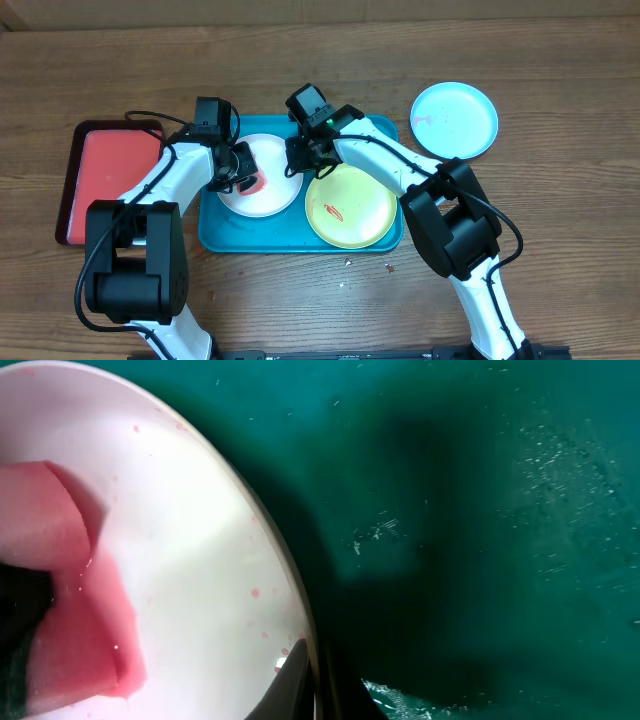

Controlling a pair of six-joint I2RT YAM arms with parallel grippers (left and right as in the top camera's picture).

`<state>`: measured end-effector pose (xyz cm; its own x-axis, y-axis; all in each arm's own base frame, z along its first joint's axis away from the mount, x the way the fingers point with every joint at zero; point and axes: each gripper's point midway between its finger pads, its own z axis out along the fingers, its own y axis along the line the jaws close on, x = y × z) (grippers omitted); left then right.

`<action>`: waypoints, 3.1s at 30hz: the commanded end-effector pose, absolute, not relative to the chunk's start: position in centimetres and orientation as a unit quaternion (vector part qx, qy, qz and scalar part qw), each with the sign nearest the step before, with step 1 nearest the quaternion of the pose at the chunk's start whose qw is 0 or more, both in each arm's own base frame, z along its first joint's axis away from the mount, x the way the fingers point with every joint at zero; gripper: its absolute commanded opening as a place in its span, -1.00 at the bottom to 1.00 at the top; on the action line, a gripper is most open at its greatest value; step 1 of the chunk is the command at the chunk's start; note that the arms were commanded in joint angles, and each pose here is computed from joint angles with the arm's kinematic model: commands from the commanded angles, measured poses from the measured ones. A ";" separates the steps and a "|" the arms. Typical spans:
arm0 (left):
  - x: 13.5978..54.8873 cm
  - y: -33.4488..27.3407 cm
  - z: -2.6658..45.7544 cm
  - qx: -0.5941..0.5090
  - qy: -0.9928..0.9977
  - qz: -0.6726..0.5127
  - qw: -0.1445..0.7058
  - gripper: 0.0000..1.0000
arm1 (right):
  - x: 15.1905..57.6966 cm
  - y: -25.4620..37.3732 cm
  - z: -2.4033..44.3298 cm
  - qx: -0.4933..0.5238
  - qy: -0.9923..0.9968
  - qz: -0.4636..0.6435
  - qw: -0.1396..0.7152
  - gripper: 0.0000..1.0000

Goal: Clean dirty plates on tray and stack at the side
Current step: 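Dip the green sponge into the red tray with the left gripper, then scrub the white plate with the sponge while the right gripper holds it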

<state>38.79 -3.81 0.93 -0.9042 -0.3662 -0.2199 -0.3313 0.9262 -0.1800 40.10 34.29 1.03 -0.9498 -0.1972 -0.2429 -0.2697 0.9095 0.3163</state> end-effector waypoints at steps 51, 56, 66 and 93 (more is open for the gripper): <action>35.8 19.6 0.3 -0.423 0.899 0.050 0.100 -0.92 | 39.5 33.2 -0.2 -0.115 0.978 0.146 0.096 -0.92; 35.4 19.5 -0.9 -0.410 0.907 0.054 0.085 -0.92 | 39.5 33.2 -0.2 -0.115 0.978 0.145 0.096 -0.92; 37.7 21.5 8.8 -0.416 0.892 0.067 0.162 -0.92 | 39.4 33.1 -0.2 -0.115 0.978 0.144 0.093 -0.92; 37.1 9.8 16.6 -0.316 0.921 -0.158 0.162 -0.92 | 39.8 33.4 0.0 -0.116 0.976 0.150 0.103 -0.92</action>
<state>36.09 15.98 16.28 -0.6545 -0.6918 -0.3050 -0.6666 0.7184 -0.1988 40.03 34.23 0.99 -0.9508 -0.1959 -0.2402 -0.2667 0.9117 0.3125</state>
